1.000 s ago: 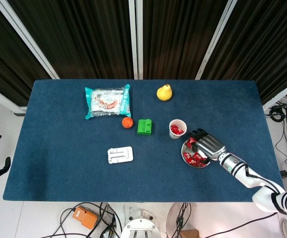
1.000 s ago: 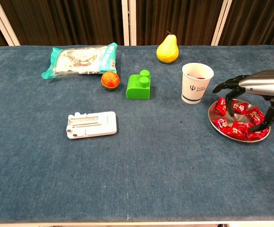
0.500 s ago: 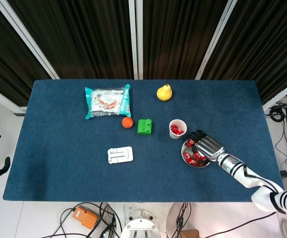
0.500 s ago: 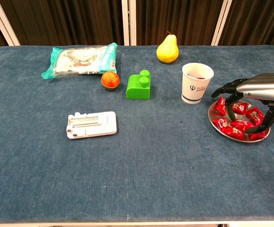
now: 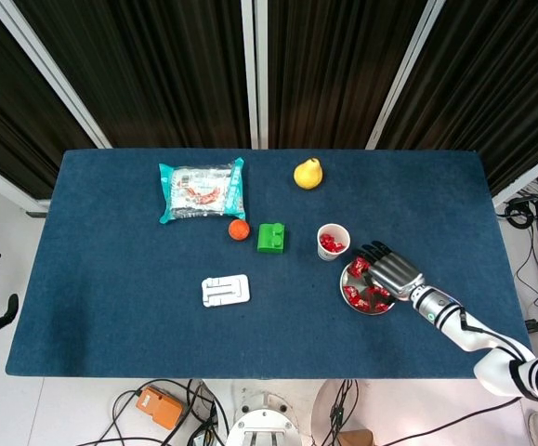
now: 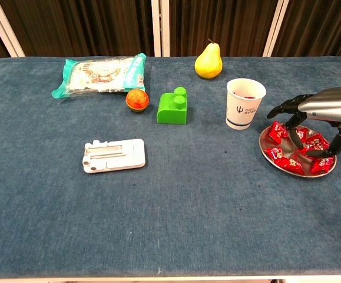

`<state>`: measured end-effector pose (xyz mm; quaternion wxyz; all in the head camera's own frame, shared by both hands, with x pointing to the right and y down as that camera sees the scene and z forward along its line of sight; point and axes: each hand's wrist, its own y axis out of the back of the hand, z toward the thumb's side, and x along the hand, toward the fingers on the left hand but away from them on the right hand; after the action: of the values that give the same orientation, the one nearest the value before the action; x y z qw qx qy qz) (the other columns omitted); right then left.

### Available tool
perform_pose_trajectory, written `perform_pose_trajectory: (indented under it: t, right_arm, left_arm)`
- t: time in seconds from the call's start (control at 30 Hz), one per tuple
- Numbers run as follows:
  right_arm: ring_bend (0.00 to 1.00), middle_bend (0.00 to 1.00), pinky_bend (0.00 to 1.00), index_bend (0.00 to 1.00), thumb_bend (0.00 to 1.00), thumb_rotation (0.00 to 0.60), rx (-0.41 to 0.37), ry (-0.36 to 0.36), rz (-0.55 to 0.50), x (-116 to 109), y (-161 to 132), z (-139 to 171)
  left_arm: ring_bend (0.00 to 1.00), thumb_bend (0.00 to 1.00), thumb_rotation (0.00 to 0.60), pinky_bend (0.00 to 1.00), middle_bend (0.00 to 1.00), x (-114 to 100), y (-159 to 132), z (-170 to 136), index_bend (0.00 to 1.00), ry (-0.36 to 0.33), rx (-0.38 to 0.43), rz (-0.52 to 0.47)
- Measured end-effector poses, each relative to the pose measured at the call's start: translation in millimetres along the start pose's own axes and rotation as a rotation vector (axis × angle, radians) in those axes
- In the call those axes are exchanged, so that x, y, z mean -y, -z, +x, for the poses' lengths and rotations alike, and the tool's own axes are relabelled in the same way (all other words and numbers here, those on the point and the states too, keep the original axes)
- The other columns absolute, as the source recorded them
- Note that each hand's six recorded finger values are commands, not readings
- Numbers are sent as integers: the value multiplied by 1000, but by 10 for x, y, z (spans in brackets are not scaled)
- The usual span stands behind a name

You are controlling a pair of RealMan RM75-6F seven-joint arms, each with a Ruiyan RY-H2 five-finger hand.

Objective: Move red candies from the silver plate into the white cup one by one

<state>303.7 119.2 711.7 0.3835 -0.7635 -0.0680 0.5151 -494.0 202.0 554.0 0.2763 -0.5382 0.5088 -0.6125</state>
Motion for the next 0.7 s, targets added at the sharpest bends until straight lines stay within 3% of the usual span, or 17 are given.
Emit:
perform_pose_trajectory:
  t: [0.4, 0.7]
  right_arm:
    - [58, 110, 0, 646, 584, 600, -4, 77, -38, -256, -5, 123]
    - [58, 110, 0, 649, 605, 600, -23, 182, -80, -636, -28, 292]
  left_arm:
    - [0, 347, 600, 0, 0, 4, -4, -1, 160, 1, 2, 2]
    - [0, 347, 600, 0, 0, 3, -10, -2, 160, -1, 3, 1]
